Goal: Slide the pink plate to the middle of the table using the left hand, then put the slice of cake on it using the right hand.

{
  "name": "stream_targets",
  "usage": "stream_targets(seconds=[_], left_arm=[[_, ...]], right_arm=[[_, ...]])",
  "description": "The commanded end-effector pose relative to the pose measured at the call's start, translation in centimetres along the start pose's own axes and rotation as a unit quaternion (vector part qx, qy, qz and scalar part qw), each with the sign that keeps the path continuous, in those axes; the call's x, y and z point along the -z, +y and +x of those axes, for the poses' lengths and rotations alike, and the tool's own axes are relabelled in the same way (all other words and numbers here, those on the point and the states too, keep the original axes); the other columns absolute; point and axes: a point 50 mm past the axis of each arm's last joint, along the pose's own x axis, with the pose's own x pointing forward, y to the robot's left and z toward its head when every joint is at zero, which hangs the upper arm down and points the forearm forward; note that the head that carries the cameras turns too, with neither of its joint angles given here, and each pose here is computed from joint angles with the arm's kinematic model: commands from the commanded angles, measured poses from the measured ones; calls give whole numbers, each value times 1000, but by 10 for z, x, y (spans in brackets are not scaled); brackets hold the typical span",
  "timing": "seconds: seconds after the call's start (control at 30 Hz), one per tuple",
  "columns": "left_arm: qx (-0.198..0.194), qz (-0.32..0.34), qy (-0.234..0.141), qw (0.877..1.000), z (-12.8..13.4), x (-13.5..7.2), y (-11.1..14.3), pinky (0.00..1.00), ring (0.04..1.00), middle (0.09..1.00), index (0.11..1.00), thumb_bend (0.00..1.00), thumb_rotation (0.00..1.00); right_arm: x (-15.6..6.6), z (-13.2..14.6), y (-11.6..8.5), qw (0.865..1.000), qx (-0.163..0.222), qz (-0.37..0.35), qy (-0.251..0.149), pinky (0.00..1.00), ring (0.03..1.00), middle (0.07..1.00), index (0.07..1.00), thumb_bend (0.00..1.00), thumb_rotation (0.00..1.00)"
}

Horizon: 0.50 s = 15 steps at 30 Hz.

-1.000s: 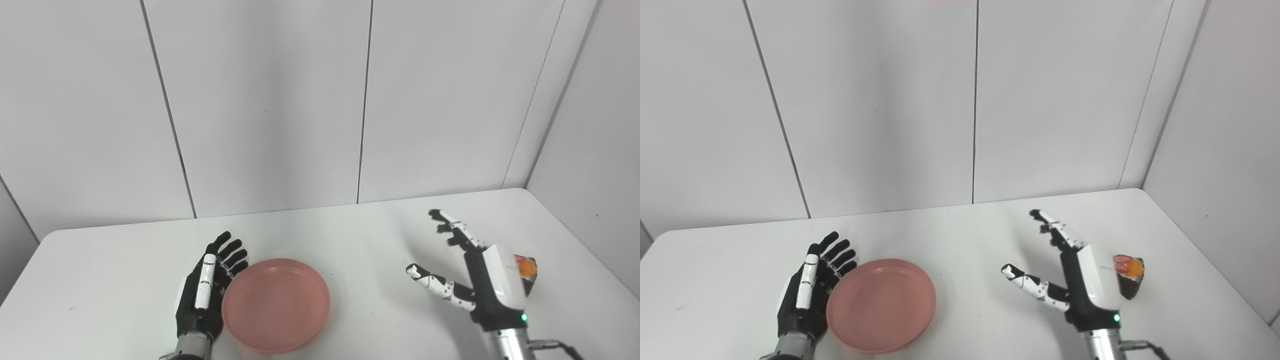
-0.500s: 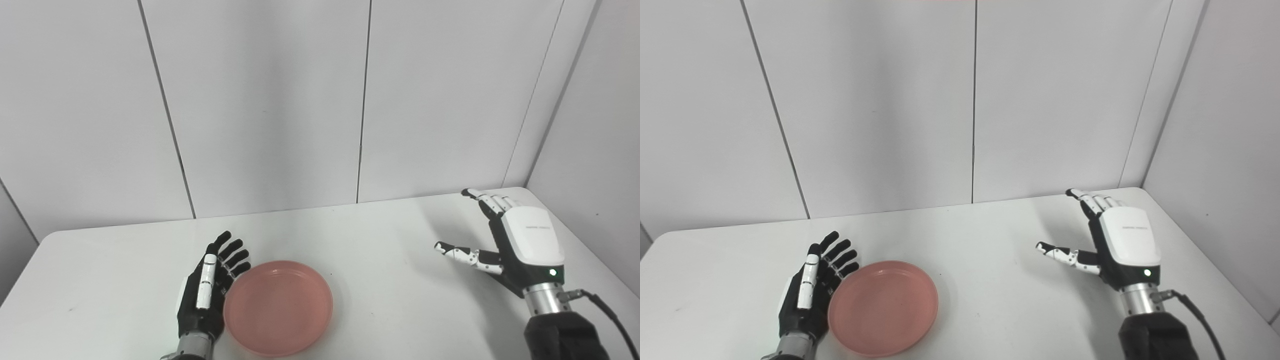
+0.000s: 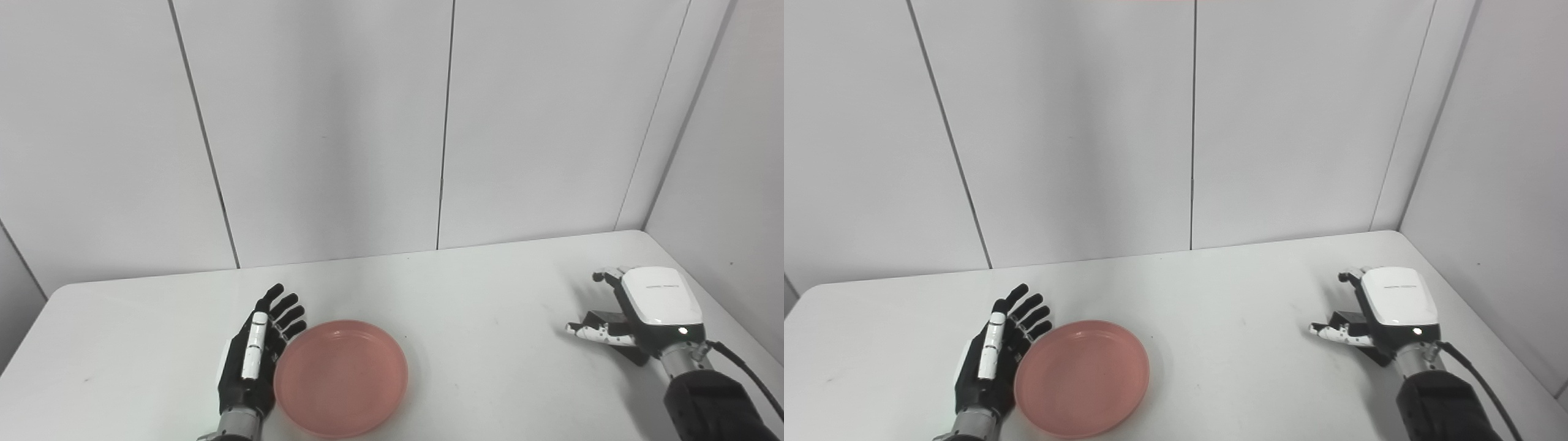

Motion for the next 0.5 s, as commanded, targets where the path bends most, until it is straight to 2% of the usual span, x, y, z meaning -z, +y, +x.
stream_targets(seconds=[0.0,0.13,0.33,0.47], left_arm=[[-17,-11,55,998,-12,23,2,749,773,789,794,634,751],[-16,-10,55,998,-13,22,2,746,772,791,797,633,753],[-18,-9,57,998,-14,22,4,743,768,780,791,647,746],[-17,-11,57,998,-15,22,4,741,770,780,798,641,747]], right_arm=[[14,16,-23,998,50,-19,15,622,663,682,645,750,736],[22,16,-14,998,46,-15,31,494,596,630,612,752,700],[31,13,1,998,14,-16,54,459,541,615,610,744,661],[35,10,11,997,-26,-5,65,438,524,608,627,720,684]])
